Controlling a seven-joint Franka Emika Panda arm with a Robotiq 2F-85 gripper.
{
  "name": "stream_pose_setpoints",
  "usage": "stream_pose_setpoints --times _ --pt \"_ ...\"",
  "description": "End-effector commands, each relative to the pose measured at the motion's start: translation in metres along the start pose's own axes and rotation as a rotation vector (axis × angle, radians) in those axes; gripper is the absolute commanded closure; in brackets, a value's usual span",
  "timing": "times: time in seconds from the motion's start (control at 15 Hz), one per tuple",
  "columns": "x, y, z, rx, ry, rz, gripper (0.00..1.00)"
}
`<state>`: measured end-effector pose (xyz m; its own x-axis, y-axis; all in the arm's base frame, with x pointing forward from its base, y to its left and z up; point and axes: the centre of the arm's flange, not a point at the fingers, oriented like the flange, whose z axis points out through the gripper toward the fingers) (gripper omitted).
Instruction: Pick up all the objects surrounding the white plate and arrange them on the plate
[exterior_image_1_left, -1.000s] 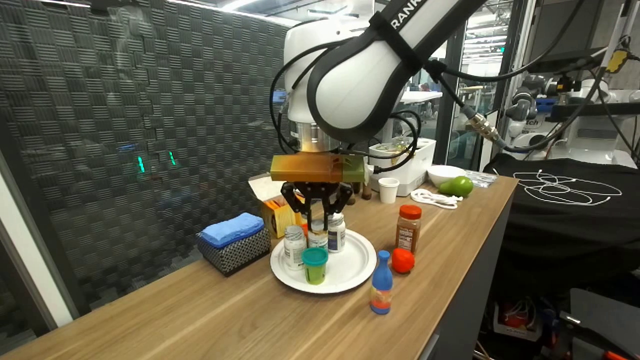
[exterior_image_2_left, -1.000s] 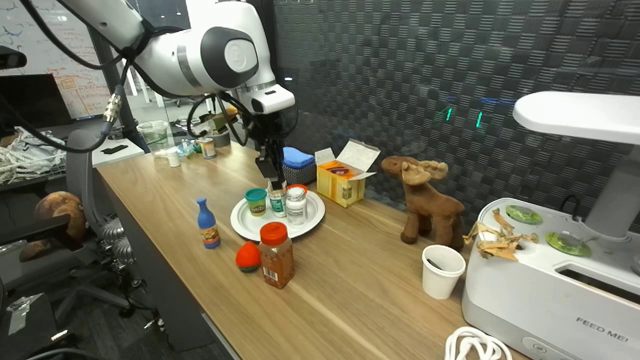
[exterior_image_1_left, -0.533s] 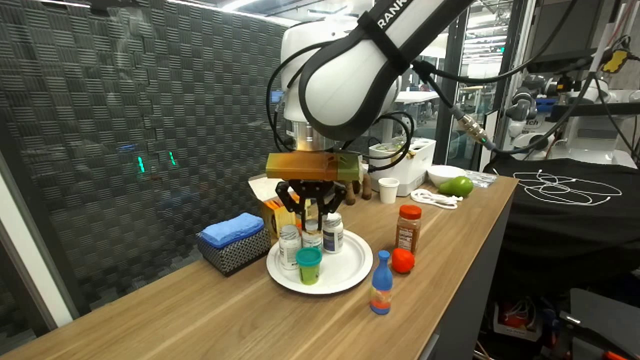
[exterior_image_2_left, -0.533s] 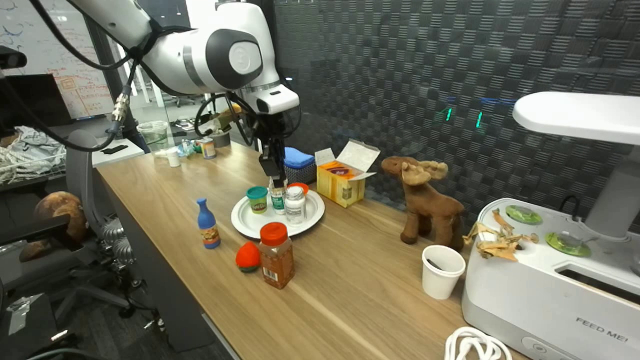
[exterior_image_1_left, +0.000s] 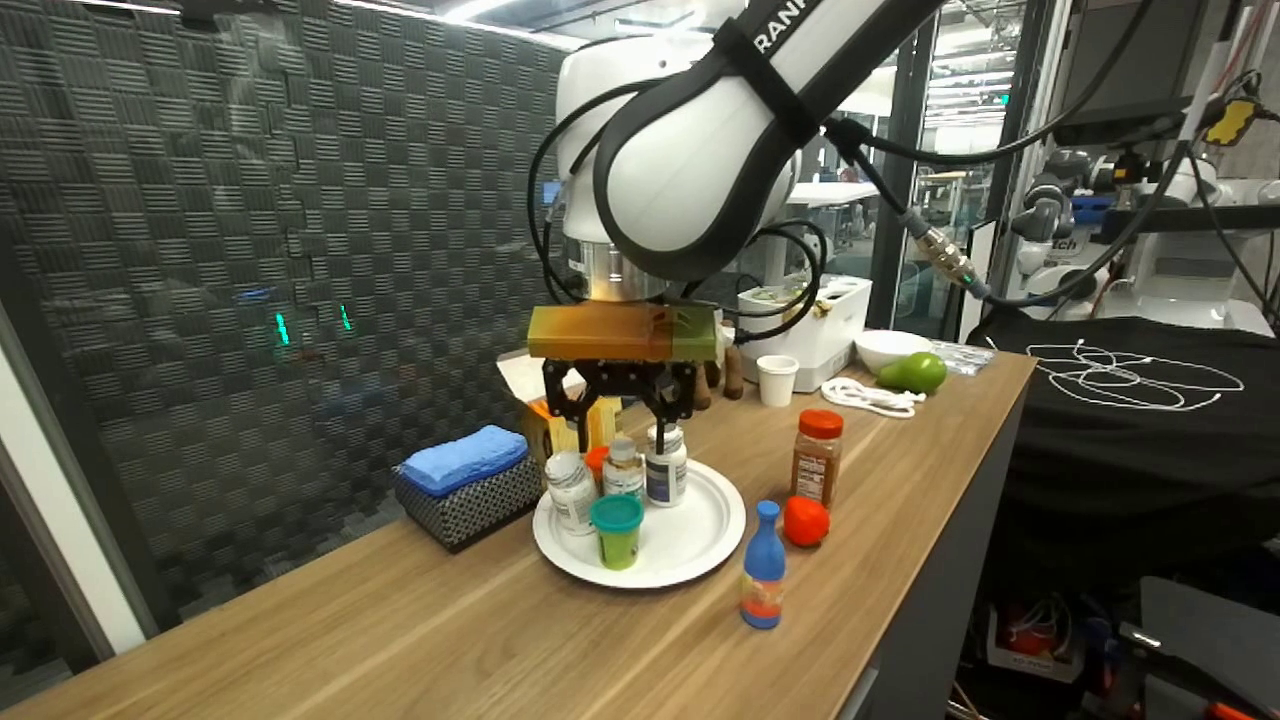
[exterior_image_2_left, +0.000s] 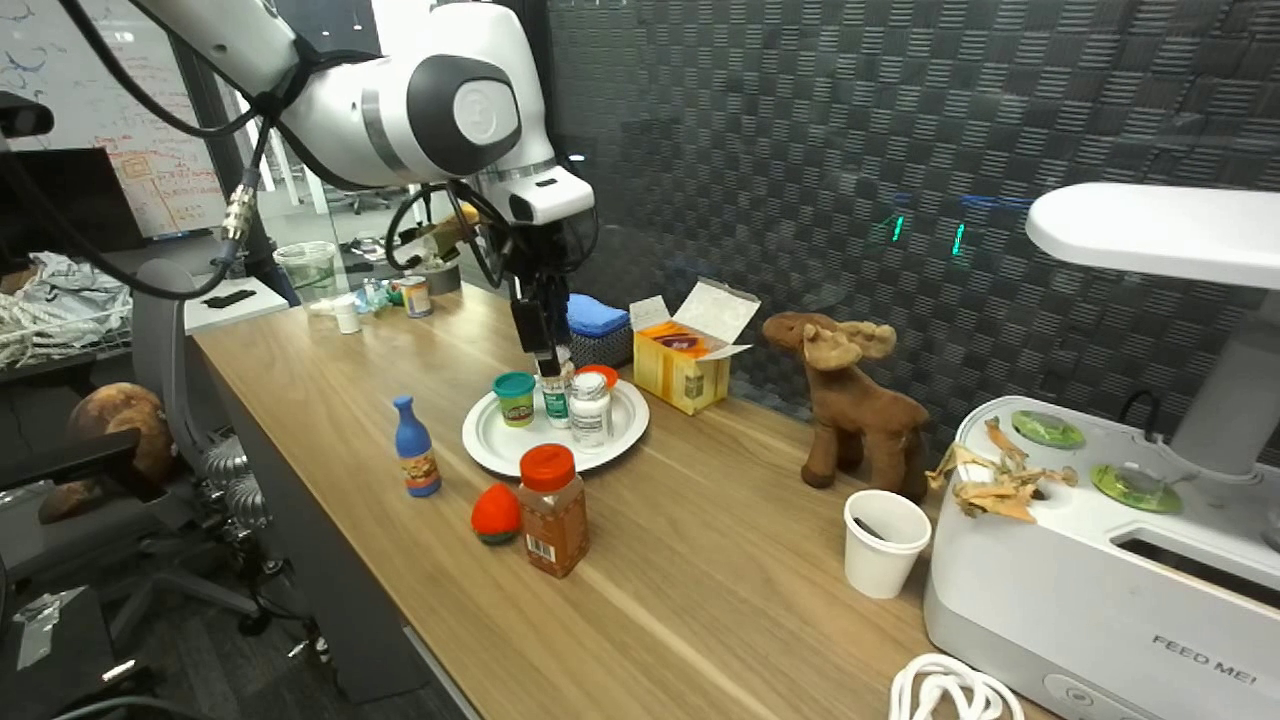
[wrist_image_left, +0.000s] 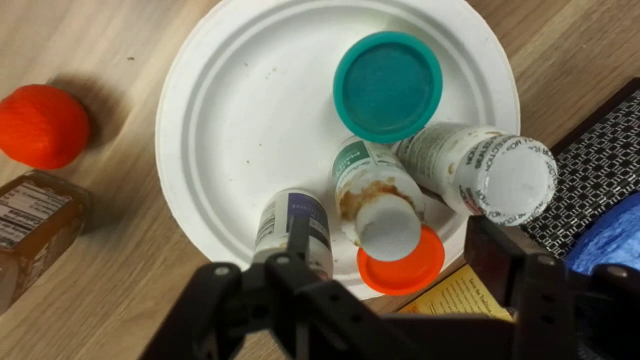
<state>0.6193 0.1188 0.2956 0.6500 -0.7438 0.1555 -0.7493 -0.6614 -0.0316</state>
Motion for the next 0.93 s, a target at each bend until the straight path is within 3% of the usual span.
stream_pose_setpoints --times 0.0,0.87 --pt "-0.022 0.019 -0.027 -0.022 0.032 0.008 0.00" --pt "-0.066 0.147 -0.045 -0.079 0.109 0.152 0.00"
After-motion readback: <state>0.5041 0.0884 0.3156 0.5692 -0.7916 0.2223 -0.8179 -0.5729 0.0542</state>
